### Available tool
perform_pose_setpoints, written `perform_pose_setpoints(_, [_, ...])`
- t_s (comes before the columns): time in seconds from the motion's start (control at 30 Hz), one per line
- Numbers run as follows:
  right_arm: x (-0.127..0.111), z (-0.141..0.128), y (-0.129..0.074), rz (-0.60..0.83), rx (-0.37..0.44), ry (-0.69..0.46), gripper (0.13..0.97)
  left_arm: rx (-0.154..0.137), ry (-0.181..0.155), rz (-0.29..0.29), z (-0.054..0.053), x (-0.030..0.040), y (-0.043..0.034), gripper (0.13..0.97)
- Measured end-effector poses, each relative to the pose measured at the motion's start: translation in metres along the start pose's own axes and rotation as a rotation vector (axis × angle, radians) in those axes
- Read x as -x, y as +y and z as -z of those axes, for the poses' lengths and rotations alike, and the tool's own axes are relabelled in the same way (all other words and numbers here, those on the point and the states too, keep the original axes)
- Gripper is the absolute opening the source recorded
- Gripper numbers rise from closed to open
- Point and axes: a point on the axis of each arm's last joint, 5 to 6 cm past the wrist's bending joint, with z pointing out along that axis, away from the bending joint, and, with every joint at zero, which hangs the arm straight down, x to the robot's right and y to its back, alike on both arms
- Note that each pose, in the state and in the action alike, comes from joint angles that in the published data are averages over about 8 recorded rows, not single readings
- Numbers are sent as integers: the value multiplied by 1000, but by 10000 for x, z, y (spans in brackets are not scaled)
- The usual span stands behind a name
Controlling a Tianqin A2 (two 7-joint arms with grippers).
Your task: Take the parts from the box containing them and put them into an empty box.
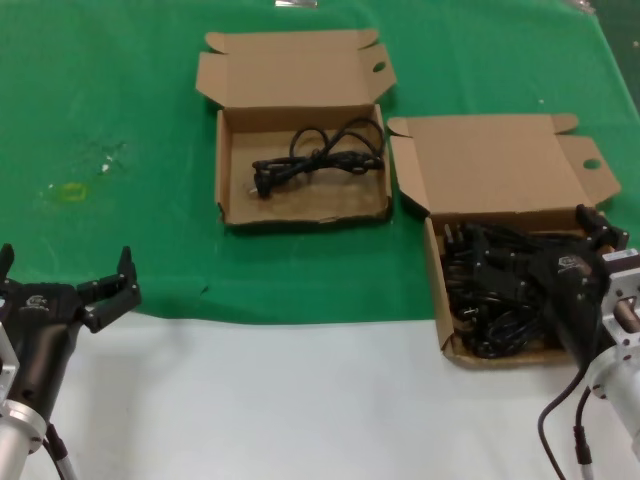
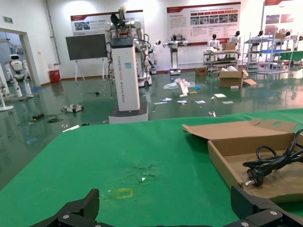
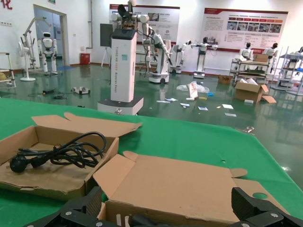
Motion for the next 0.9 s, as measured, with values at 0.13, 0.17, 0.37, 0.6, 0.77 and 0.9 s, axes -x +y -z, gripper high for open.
perform_pose_setpoints(0.13, [0,0,0,0,0,0,966,0,0,0,0,0,0,966])
perform_pose_setpoints(0.17, [0,0,0,0,0,0,966,0,0,0,0,0,0,966])
perform_pose_setpoints(0.37, [0,0,0,0,0,0,966,0,0,0,0,0,0,966])
perform_pose_setpoints(0.6, [0,0,0,0,0,0,966,0,0,0,0,0,0,966])
perform_pose_setpoints(0.77, [0,0,0,0,0,0,966,0,0,0,0,0,0,966])
perform_pose_setpoints(0.9, [0,0,0,0,0,0,966,0,0,0,0,0,0,966])
